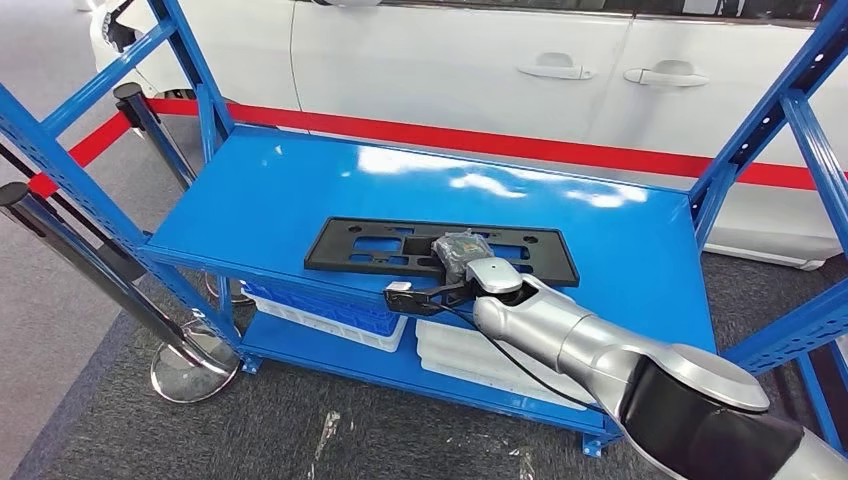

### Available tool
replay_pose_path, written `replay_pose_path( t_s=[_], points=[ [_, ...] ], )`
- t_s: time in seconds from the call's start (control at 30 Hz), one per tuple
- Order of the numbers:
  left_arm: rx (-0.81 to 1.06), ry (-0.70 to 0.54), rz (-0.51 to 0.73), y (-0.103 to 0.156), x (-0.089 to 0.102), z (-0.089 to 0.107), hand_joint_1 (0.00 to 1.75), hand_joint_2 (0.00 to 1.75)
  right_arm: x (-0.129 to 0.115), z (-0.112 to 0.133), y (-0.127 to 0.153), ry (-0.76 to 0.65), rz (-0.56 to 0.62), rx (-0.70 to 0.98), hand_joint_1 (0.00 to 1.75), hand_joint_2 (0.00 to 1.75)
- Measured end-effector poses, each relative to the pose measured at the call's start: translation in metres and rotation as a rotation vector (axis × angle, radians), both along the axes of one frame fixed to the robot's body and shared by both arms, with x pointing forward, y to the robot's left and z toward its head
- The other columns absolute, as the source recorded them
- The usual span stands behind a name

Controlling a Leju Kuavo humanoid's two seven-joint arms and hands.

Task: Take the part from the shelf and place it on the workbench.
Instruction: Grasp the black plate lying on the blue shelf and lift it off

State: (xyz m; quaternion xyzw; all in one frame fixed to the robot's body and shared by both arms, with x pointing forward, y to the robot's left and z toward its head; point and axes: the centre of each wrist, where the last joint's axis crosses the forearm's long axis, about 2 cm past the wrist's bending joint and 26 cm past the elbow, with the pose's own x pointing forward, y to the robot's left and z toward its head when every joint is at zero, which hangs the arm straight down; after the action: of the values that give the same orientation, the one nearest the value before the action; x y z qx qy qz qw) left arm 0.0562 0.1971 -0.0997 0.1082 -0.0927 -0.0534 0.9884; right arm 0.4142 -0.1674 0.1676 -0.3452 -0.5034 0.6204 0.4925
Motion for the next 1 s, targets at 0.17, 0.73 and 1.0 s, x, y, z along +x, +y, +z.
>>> replay_pose_path(
  t_s=[0.17,0.73,1.0],
  points=[
    [-0.006,0.001,-0.001,-0.001,0.000,0.000,0.00,0.00,0.001,-0.001,-0.004,-0.001,0.000,-0.003,1.75,1.75],
    [-0.021,-0.008,-0.023,0.007,-0.003,-0.002,0.00,0.00,0.016,0.059,0.001,-0.228,0.012,-0.003,1.75,1.75],
    [-0.018,-0.003,-0.029,0.007,-0.002,-0.002,0.00,0.00,0.011,0.067,0.003,-0.285,0.044,0.021,1.75,1.75]
  ],
)
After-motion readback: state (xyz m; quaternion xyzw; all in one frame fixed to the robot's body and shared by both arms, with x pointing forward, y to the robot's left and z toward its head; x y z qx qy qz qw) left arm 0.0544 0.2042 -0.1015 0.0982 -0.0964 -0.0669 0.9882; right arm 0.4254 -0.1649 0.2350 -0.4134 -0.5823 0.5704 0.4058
